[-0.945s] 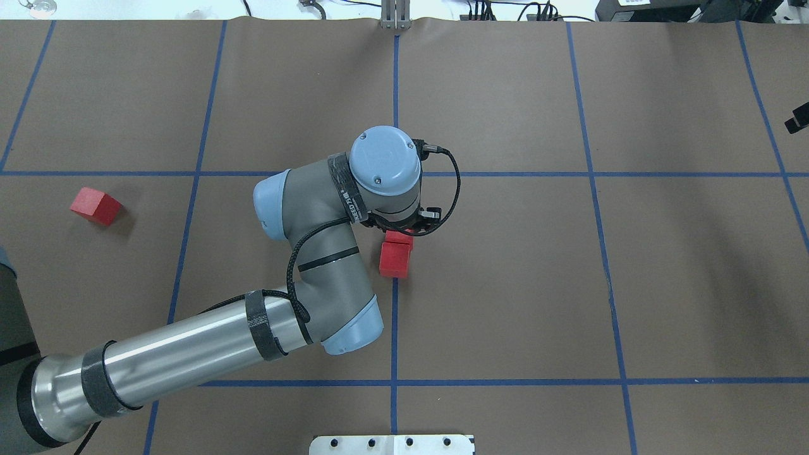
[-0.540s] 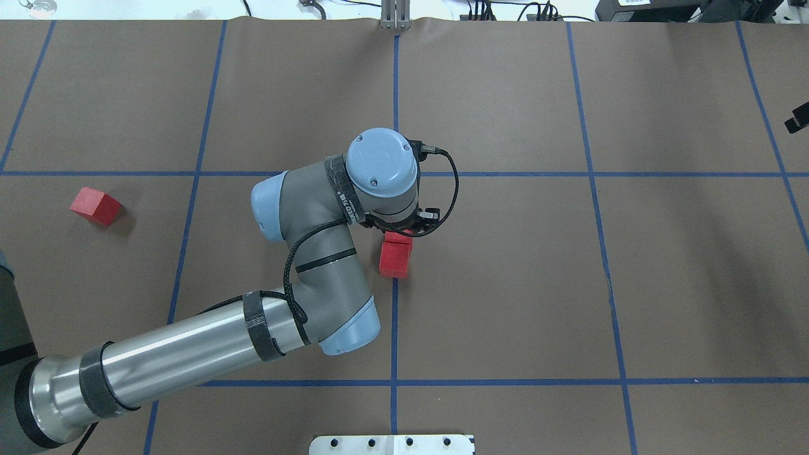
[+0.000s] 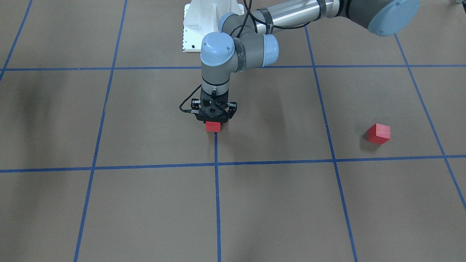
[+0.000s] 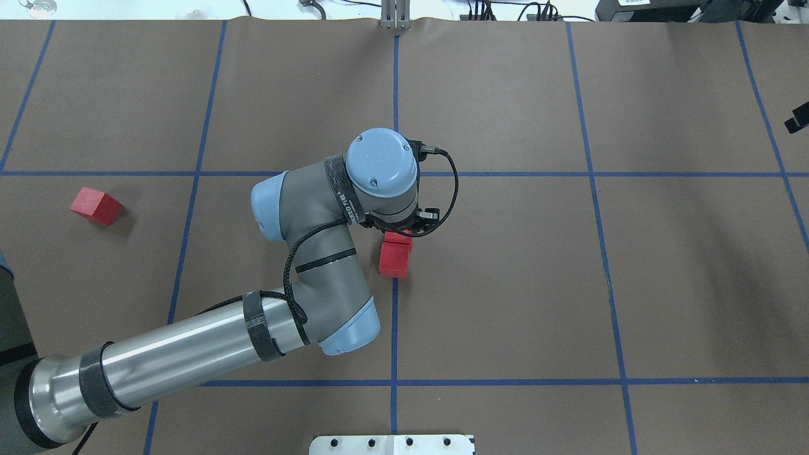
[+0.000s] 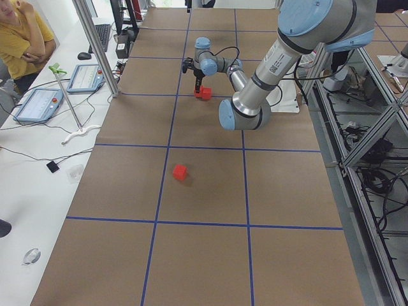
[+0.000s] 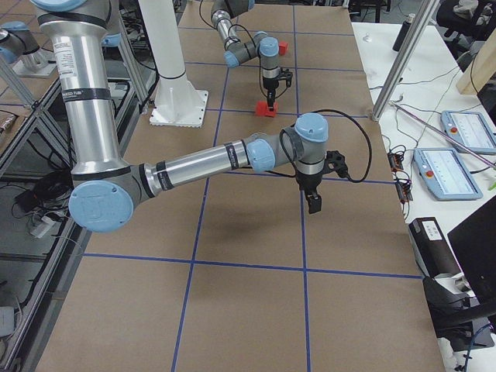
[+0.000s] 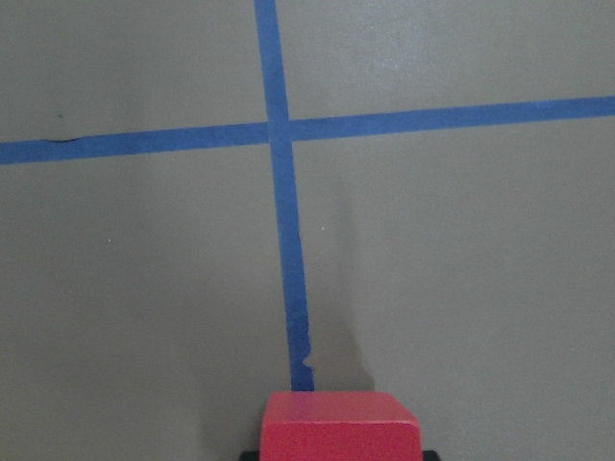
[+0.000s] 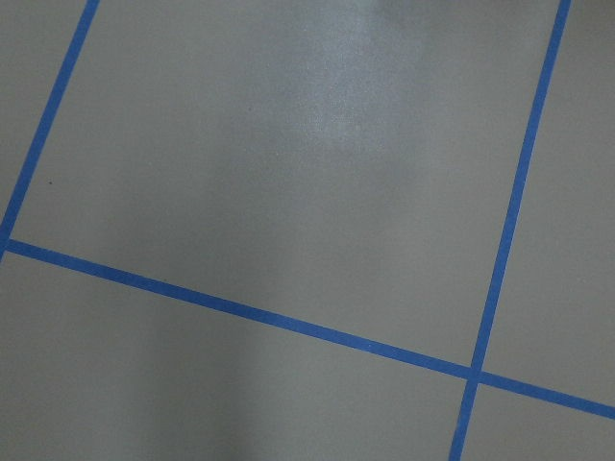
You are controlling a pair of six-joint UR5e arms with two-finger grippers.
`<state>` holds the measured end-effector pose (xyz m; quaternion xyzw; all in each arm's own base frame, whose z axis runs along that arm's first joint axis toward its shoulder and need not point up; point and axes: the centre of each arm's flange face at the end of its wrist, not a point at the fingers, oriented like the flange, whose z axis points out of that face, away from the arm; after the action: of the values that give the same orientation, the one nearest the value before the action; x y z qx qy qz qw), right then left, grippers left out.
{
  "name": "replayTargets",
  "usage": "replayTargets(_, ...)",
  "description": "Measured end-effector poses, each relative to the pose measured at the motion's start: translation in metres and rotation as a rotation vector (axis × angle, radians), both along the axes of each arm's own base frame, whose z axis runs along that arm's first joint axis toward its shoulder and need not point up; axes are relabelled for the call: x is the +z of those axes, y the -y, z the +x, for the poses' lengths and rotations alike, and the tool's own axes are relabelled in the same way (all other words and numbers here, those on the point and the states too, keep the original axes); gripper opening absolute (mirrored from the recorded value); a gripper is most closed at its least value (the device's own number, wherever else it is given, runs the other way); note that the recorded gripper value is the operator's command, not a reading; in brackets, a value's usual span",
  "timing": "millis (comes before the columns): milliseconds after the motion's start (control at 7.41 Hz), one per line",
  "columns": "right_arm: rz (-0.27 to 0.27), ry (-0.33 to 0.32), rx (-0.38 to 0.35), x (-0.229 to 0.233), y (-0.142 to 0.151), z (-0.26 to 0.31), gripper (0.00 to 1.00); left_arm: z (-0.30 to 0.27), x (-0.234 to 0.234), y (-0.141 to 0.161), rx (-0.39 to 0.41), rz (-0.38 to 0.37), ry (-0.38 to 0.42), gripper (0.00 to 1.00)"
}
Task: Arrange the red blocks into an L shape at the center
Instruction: 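Lower the cube with the left gripper against the center cube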
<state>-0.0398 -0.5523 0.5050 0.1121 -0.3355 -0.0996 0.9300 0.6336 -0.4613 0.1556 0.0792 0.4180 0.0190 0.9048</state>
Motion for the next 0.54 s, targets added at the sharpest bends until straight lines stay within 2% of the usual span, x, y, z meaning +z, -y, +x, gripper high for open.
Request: replayTargets(540,-0.001,0.000,0.000,0.0005,0.0001,0.0000,1.00,0.0010,0.0024,-0.0003,0.001,-0.001,0.004,0.14)
